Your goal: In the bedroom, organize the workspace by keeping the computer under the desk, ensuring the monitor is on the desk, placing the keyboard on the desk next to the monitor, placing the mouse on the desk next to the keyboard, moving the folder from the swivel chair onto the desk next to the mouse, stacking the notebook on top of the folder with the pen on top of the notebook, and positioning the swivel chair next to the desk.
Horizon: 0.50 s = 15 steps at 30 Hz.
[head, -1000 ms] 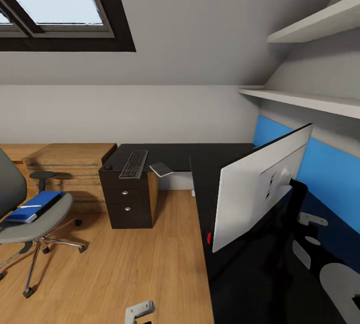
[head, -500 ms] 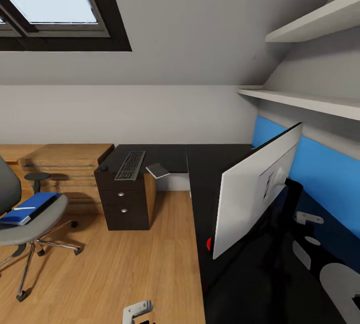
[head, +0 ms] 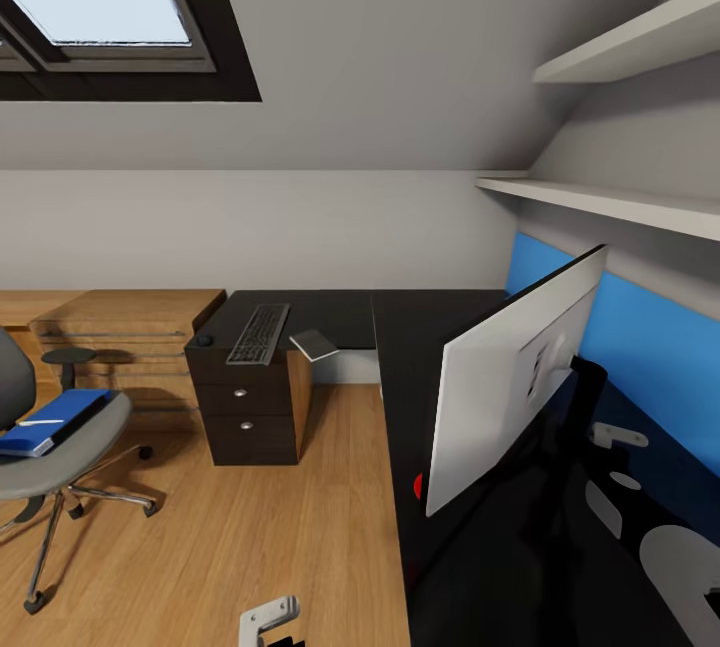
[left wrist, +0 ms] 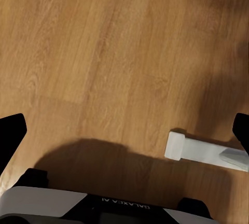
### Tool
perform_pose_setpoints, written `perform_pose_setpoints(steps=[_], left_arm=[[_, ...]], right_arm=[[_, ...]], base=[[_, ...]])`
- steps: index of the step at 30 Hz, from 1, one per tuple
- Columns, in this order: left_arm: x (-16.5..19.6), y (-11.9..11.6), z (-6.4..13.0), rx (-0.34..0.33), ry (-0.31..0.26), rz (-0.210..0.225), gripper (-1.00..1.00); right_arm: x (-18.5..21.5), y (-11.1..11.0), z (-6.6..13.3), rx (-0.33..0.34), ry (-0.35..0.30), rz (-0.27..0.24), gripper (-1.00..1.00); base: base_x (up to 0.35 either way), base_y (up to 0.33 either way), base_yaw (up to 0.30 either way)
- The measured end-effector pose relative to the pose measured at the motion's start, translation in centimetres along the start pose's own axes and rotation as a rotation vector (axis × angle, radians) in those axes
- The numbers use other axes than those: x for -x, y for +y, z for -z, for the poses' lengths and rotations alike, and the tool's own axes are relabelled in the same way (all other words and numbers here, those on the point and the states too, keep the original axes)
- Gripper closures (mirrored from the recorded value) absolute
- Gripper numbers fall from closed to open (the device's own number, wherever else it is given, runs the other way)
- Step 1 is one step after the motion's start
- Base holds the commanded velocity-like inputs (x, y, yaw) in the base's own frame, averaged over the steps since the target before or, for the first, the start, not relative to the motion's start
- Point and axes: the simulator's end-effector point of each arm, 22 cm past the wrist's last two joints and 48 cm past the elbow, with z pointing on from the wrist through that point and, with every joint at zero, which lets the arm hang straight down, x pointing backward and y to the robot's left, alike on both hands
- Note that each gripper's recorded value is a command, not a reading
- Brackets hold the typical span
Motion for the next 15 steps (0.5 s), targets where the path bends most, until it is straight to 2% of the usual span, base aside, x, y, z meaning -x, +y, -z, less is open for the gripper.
perform_pose_setpoints(steps=[15], left_arm=[[-0.01,0.00,-0.03,0.000,0.001,0.000,-1.00]], right_arm=[[-0.02,0.01,-0.02,-0.004,0.001,-0.002,1.00]], base=[[0.010,0.000,0.000]])
